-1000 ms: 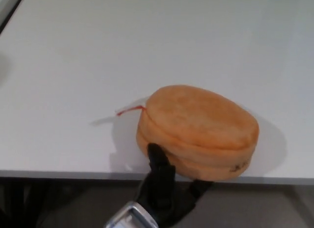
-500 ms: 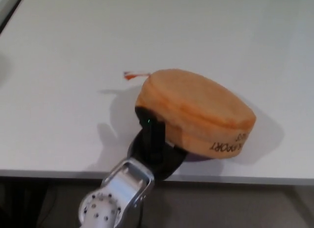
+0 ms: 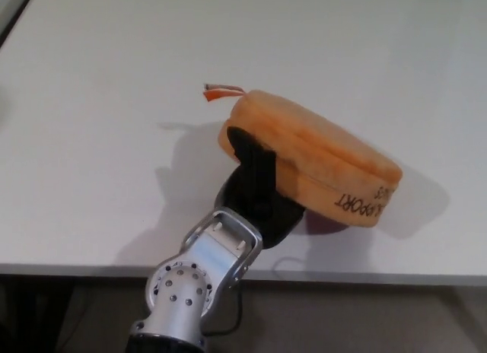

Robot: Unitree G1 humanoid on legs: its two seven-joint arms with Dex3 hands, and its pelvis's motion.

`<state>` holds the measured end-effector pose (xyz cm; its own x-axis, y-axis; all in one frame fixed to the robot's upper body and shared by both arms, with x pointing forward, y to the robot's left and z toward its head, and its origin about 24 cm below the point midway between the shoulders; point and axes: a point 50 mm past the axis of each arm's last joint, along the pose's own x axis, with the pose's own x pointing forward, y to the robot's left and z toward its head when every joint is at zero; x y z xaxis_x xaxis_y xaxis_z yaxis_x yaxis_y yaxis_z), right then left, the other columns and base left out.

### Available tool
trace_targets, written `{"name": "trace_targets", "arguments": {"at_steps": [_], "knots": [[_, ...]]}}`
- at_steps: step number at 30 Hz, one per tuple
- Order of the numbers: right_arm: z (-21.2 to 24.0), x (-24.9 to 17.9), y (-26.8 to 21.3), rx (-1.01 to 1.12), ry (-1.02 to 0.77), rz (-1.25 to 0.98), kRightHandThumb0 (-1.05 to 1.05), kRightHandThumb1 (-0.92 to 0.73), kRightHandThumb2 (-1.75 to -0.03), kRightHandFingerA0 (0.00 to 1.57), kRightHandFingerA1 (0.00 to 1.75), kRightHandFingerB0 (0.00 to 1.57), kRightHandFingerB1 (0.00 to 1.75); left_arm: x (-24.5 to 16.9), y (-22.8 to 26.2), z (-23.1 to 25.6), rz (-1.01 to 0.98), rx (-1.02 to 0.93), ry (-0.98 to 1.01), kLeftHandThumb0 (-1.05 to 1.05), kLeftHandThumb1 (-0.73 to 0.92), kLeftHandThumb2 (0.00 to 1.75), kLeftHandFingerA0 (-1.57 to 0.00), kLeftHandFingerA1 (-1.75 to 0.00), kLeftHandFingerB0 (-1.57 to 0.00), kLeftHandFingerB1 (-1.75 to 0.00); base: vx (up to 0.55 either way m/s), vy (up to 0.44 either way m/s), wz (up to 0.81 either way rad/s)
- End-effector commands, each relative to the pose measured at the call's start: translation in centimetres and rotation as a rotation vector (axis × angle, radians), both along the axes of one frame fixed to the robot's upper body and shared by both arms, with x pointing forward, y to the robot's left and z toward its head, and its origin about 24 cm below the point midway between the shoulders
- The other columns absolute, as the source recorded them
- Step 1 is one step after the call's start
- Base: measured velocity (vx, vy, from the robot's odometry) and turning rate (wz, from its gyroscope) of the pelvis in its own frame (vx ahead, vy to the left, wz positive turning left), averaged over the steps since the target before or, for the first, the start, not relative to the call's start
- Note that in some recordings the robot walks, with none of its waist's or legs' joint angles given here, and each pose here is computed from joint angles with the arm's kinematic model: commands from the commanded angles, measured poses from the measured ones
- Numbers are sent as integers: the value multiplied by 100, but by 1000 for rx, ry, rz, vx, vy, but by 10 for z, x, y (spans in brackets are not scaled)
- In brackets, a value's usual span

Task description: A soft plate is kept in the center of the table close to the robot and the robot uses its left hand to pick up the plate, turns it upside down and places it back on the table

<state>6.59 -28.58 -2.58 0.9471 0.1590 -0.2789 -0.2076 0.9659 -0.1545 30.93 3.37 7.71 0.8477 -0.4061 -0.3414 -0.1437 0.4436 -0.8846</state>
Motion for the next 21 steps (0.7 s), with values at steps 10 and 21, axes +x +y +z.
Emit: {"name": "trace_targets", "arguments": {"at_steps": [10,21], "knots": [[4,3,-3,-2,-9,-3,-61,-83,-66,69,44,30,34,1,-12,3,85,217,138,-105,78,116,0,-11,0,0,0,0,0],[6,4,-4,-17,-35,13,-60,-85,-67,69,44,29,34,-5,28,-42,-171,743,83,-82,65,102,-19,-59,-7,-32,0,0,0]]}}
